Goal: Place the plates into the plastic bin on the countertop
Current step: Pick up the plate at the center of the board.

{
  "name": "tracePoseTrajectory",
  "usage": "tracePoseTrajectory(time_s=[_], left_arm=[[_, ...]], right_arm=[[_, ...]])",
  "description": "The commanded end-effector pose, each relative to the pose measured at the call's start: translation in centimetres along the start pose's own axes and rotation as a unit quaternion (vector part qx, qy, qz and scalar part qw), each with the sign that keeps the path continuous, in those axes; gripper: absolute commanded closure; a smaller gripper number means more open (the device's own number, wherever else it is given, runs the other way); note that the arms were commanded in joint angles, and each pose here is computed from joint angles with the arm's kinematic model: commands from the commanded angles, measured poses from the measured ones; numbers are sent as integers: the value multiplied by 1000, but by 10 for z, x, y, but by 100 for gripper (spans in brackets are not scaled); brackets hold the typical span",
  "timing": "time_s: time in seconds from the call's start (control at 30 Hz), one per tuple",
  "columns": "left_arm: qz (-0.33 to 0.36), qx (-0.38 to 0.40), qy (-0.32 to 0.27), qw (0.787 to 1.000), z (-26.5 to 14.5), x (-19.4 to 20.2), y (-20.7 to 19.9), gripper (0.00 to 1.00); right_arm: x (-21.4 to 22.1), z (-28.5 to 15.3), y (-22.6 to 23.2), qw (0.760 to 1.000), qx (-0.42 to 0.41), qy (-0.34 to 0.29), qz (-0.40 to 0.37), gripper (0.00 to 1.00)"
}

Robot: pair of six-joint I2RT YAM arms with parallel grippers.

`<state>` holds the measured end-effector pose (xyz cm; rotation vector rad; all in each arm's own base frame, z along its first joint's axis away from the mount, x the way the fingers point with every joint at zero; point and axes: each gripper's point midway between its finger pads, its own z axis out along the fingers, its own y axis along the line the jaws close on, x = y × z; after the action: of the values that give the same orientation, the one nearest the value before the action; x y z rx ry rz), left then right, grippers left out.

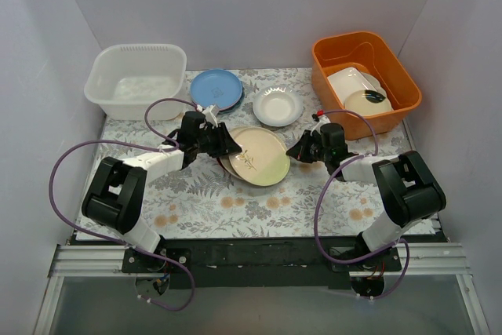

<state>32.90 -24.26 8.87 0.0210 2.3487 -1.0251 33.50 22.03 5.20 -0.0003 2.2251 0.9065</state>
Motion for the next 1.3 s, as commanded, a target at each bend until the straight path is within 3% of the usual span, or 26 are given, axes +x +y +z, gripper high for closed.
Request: tracePoseTrajectory(time_s=[0.0,0.47,0.77,0.97,1.03,1.07,1.27], left_arm=[[-2,-20,68,998,-1,39,12,100],[-3,-6,19,1000,-17,17,-9,100],[-10,14,-9,1000,-25,-1,-29,100],[-26,43,-4,999,-26,-10,-48,100],[-30,49,-4,998,-26,-14,-52,100],[-29,54,-9,998,-27,-19,-57,100],[-35,65,-19,997,-30,-30,-69,100]], right_arm=[[-21,5,42,997,-73,-12,-19,99],[-27,2,48,996,-77,-6,-35,99],[-34,-4,52,996,-72,-6,-50,90],[-50,-17,56,995,-53,-23,-76,58],[-57,-25,58,995,-46,-35,-83,52],[-60,-27,58,994,-42,-39,-89,43],[-70,-46,57,993,-15,-63,-102,21]])
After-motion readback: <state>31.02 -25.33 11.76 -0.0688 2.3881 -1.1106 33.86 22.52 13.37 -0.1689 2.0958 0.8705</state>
